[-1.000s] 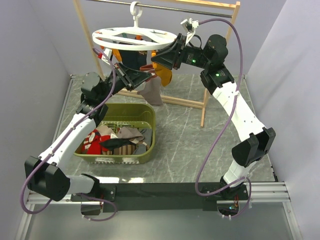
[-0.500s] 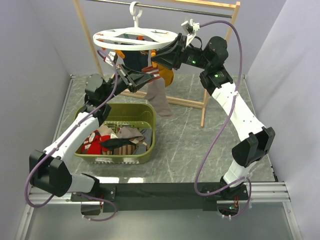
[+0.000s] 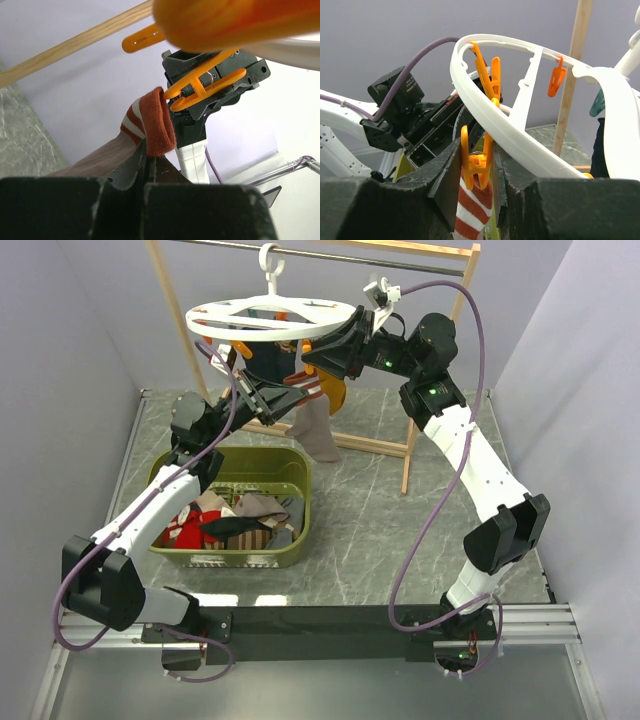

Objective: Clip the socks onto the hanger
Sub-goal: Clamp the sock onto the hanger.

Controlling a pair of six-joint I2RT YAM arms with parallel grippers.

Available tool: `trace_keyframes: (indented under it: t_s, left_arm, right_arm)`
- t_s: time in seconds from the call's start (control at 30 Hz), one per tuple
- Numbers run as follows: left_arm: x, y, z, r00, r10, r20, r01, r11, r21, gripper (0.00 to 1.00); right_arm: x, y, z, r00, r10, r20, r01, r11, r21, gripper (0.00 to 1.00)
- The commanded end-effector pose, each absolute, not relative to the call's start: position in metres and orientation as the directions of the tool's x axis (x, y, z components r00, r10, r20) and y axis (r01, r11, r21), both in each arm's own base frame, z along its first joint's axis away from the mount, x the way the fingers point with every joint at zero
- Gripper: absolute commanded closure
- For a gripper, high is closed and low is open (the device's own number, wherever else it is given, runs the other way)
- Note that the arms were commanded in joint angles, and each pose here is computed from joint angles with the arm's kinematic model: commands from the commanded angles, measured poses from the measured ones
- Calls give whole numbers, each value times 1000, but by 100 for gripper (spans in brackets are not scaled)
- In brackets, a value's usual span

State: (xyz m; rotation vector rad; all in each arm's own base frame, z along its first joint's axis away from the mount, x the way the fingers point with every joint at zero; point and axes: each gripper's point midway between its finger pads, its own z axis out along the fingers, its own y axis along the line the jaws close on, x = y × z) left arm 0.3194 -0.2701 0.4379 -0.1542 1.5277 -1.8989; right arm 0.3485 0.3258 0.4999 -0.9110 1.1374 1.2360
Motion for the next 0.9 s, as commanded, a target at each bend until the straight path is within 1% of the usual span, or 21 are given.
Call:
trace_keyframes:
  t_s: [0.0,0.33,0.43,0.5,0.63,0.87]
  left_arm:
    - [308,-268,464,-735,-565,-376,517,-107,-849,99]
    - [309,-270,462,-741,-558,-374,514,-112,-851,99]
    - [308,-272,462,-760,-544,-355,500,-142,-854,100]
    - [306,-272,465,-762,-537,-362,513,-158,-844,99]
    - [307,-272,470,-741,-544,-393,536,-127,-834,100]
    - [308,-271,471,-730,-551,-405,546,-113,-830,99]
  right_arm:
    - [331,321,517,42,247,-968,-995,99,-18,100]
    - [328,323,517,42,251,-967,-996,84,-21,100]
    - [328,322,516,50,248,-967,-996,84,-30,100]
    - [326,323,515,55,244,-968,-996,79,-36,100]
    - [325,323,510,49,239,-970,-997,74,-32,100]
    - [325,323,512,46,239,-970,-997,73,-29,100]
